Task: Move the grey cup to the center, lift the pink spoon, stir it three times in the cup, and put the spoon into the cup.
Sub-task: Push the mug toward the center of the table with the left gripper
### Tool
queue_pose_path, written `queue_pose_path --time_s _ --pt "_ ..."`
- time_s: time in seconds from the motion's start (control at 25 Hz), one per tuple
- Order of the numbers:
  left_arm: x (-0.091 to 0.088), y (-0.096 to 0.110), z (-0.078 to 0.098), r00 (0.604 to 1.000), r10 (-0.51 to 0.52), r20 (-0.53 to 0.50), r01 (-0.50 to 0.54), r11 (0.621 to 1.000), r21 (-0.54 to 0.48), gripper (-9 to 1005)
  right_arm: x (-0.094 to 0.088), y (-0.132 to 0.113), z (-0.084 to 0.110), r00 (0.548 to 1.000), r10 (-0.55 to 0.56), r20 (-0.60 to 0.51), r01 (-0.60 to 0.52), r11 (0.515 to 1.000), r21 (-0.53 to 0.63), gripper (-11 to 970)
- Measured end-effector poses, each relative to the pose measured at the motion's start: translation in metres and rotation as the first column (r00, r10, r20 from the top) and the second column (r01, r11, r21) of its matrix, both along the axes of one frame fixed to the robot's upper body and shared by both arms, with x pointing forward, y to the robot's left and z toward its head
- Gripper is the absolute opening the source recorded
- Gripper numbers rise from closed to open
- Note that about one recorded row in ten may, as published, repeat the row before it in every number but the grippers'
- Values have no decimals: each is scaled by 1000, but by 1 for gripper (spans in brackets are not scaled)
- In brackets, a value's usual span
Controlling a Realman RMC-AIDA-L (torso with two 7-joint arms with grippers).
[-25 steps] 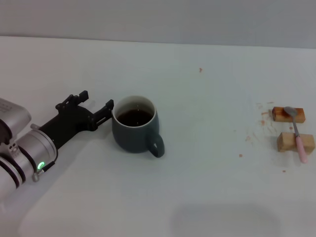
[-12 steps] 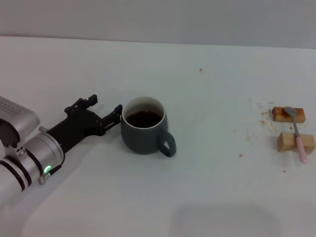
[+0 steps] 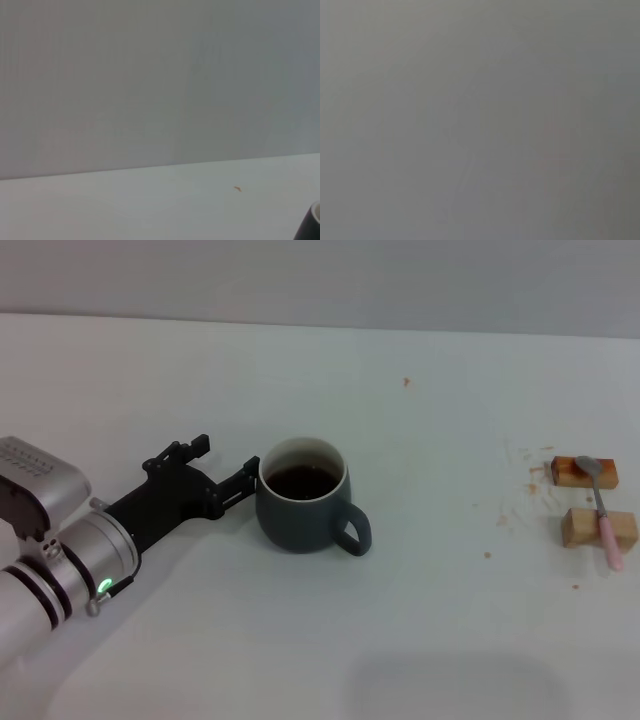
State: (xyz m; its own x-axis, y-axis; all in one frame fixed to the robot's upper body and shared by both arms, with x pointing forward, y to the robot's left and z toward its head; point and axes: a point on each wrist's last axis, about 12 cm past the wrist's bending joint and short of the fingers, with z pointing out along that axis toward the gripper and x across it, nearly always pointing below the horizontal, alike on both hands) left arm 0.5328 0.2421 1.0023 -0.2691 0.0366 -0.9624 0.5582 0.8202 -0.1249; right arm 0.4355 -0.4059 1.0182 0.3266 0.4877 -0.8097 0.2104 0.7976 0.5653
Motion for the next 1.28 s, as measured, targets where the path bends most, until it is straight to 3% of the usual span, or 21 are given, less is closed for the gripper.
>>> queue_pose_path --time_s 1.28 --pt "-5 -25 2 994 -113 3 113 993 -15 830 -26 -11 -12 995 -57 -86 56 998 -13 818"
